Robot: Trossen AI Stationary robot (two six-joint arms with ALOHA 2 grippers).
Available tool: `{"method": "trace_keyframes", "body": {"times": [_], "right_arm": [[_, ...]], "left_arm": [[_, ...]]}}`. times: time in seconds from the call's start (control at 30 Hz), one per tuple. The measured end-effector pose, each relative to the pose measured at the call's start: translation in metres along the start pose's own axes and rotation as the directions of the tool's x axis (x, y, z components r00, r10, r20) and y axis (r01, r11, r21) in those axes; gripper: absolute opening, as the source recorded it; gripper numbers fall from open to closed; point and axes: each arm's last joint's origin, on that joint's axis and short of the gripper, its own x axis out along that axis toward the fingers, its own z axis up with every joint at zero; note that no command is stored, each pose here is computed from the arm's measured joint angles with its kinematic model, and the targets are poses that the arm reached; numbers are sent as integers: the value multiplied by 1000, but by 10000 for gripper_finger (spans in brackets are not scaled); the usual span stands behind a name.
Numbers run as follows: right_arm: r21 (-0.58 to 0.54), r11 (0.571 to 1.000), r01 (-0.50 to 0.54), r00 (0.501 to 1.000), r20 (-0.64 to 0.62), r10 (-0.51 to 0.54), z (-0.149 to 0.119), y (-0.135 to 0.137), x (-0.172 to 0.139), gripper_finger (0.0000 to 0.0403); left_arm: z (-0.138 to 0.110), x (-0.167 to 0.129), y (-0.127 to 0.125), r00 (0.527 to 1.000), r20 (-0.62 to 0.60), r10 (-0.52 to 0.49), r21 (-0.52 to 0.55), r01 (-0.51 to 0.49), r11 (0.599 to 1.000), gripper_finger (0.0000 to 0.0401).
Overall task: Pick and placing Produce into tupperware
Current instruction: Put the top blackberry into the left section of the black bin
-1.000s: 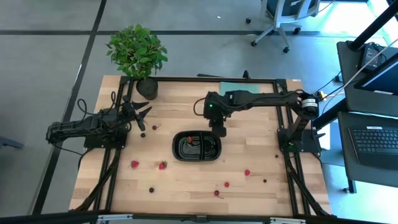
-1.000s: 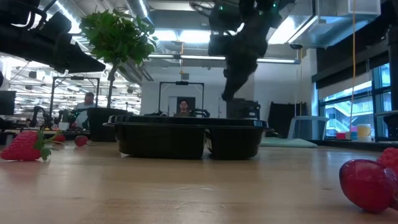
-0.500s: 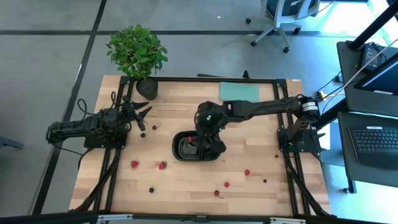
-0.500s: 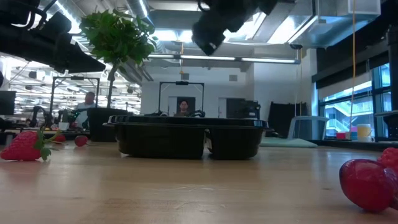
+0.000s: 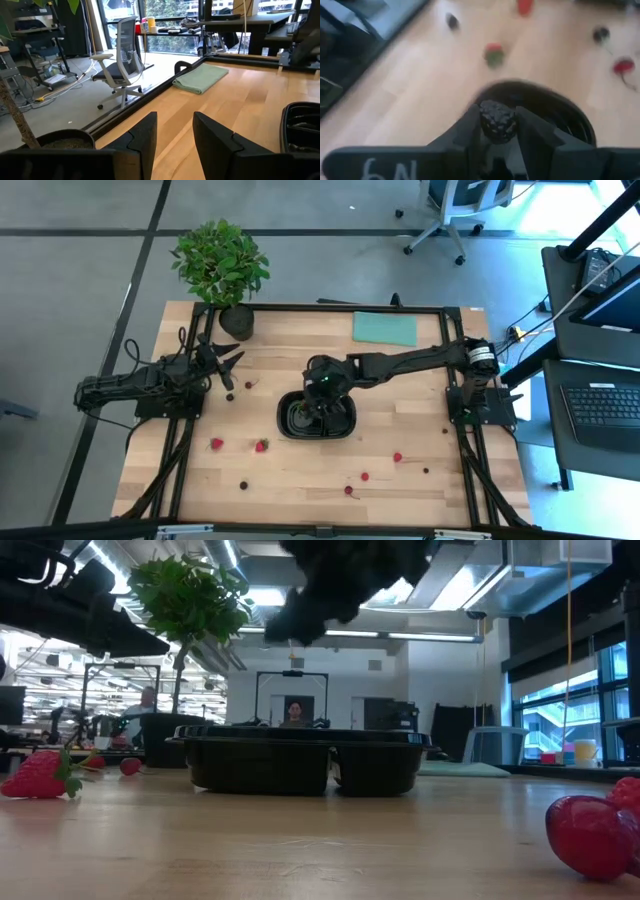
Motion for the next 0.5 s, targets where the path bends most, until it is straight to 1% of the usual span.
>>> {"method": "trace_keyframes", "body": {"times": [0.07, 0.17, 0.5], "right_arm": [[5, 999, 35, 999, -31, -35, -6, -3, 8, 113], [13, 998, 60, 996, -72, -59, -13, -6, 16, 112], [13, 984, 177, 964, -207, -170, -31, -11, 31, 112]], "left_arm": [[0, 0, 0, 1000, -2, 0, 1, 0, 1000, 120], [0, 0, 0, 1000, -2, 0, 1, 0, 1000, 120], [0, 0, 0, 1000, -1, 0, 0, 0, 1000, 120]]}}
